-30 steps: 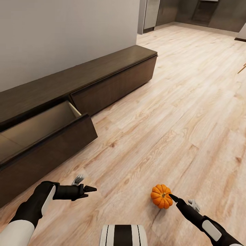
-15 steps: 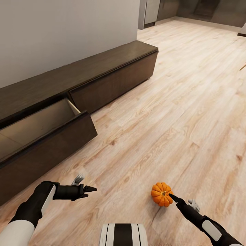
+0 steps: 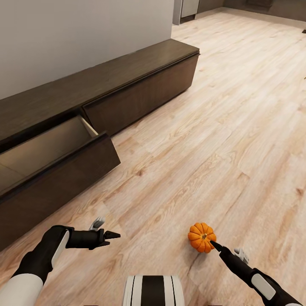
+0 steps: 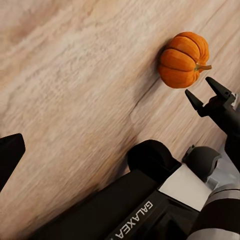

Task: Place each of the two pumpkins and all three candles from the living room inside a cabinet in the living room (use any cabinet), then make sure every cabinet is closed, and position the cauldron so it is next to a table in the living room.

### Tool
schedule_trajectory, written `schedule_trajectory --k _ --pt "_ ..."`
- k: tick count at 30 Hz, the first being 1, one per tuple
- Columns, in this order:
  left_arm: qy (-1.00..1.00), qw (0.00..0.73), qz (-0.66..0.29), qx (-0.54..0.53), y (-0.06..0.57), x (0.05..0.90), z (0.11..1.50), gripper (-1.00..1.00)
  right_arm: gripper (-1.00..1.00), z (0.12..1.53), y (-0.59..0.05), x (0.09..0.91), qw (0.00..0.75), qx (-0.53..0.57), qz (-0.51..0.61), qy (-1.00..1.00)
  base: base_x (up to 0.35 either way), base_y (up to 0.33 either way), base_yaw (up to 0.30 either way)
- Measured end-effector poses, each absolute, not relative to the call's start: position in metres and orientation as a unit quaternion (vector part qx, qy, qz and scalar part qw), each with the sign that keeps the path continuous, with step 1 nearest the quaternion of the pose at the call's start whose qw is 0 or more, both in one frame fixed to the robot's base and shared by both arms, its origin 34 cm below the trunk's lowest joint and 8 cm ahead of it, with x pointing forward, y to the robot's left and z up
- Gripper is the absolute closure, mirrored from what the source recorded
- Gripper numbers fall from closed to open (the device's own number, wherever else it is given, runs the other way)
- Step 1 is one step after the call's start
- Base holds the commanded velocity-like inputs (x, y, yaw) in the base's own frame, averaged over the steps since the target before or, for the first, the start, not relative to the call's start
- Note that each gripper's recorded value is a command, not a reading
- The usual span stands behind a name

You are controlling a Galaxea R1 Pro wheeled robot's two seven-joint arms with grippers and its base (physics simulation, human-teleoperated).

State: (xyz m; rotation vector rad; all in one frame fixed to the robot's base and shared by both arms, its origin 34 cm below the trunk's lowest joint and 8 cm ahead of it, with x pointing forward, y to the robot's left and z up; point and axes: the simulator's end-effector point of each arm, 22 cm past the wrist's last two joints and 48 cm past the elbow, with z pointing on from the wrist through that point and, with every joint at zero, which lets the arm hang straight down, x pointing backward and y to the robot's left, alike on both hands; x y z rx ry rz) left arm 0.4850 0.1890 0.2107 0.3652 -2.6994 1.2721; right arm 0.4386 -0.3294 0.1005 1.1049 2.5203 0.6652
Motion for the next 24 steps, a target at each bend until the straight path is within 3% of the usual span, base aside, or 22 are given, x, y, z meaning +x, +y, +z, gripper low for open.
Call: schedule_trajectory --k 24 --pt "-0.879 0.065 0.456 0.120 0.179 0.488 0.224 -1.00 -1.00 0.100 -0.329 0.438 0.154 0.386 0.232 0.879 0.042 0.025 0.000"
